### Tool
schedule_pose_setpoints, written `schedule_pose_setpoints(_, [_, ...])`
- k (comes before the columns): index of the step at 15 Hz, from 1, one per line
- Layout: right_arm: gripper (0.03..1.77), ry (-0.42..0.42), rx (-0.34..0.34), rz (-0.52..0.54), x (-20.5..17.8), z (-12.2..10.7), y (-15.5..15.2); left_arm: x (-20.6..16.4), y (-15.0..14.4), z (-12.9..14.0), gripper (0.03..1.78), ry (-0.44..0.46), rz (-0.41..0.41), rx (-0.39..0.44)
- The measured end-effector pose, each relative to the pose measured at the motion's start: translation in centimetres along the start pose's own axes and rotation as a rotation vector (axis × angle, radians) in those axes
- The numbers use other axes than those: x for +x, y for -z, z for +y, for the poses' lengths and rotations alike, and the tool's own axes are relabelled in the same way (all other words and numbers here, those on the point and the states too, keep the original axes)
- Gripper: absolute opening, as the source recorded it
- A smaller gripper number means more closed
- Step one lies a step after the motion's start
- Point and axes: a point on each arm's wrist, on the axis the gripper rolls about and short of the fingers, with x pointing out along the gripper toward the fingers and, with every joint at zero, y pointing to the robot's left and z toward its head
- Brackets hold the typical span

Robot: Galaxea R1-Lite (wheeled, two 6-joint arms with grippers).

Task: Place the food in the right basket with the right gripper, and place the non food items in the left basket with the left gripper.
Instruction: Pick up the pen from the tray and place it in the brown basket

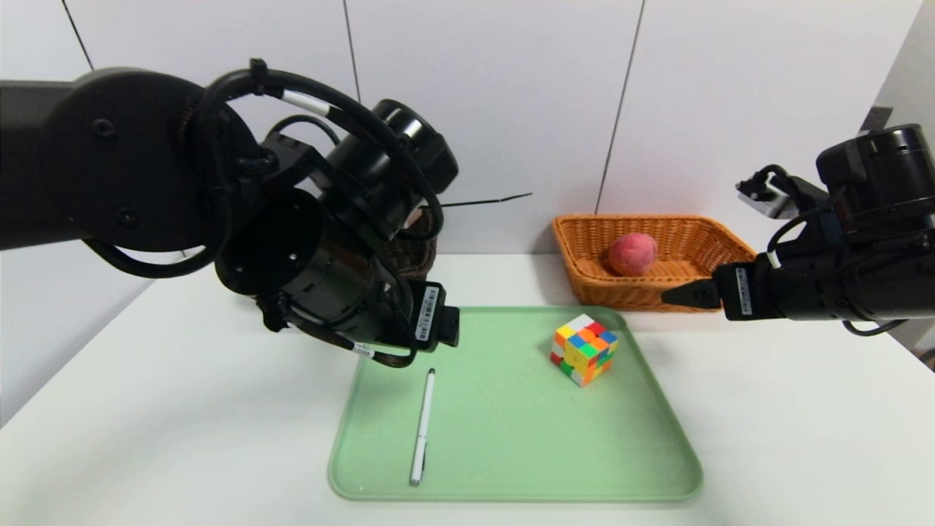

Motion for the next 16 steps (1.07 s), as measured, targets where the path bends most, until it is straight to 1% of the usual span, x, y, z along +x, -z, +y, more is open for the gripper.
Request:
schedule_pose_setpoints(3, [1.7, -0.064, -0.007, -0.039, -0.3, 0.1, -1.3, 0.8, 0.6, -0.6, 1.69, -0.003, 0.03, 0.02])
schedule_pose_setpoints(5, [1.7, -0.077, -0.022, -0.081, -1.0, 0.3, -2.7, 1.3, 0.9, -0.7, 1.69, -0.013, 0.047, 0.03])
schedule_pose_setpoints(7, [1.7, -0.073, -0.039, -0.088, -1.9, 0.4, -3.7, 1.7, 1.2, -0.9, 1.69, -0.013, 0.05, 0.034])
schedule_pose_setpoints(10, [1.7, -0.06, -0.045, -0.052, -4.0, 0.6, -4.8, 2.6, 1.4, -1.1, 1.69, -0.018, 0.047, 0.037])
schedule_pose_setpoints(14, [1.7, 0.014, -0.064, 0.051, -6.8, 0.6, -5.1, 4.2, 1.8, -1.4, 1.69, -0.036, 0.061, 0.048])
schedule_pose_setpoints(16, [1.7, 0.036, -0.064, 0.104, -7.4, 0.6, -4.8, 5.0, 2.0, -1.5, 1.69, -0.05, 0.071, 0.052])
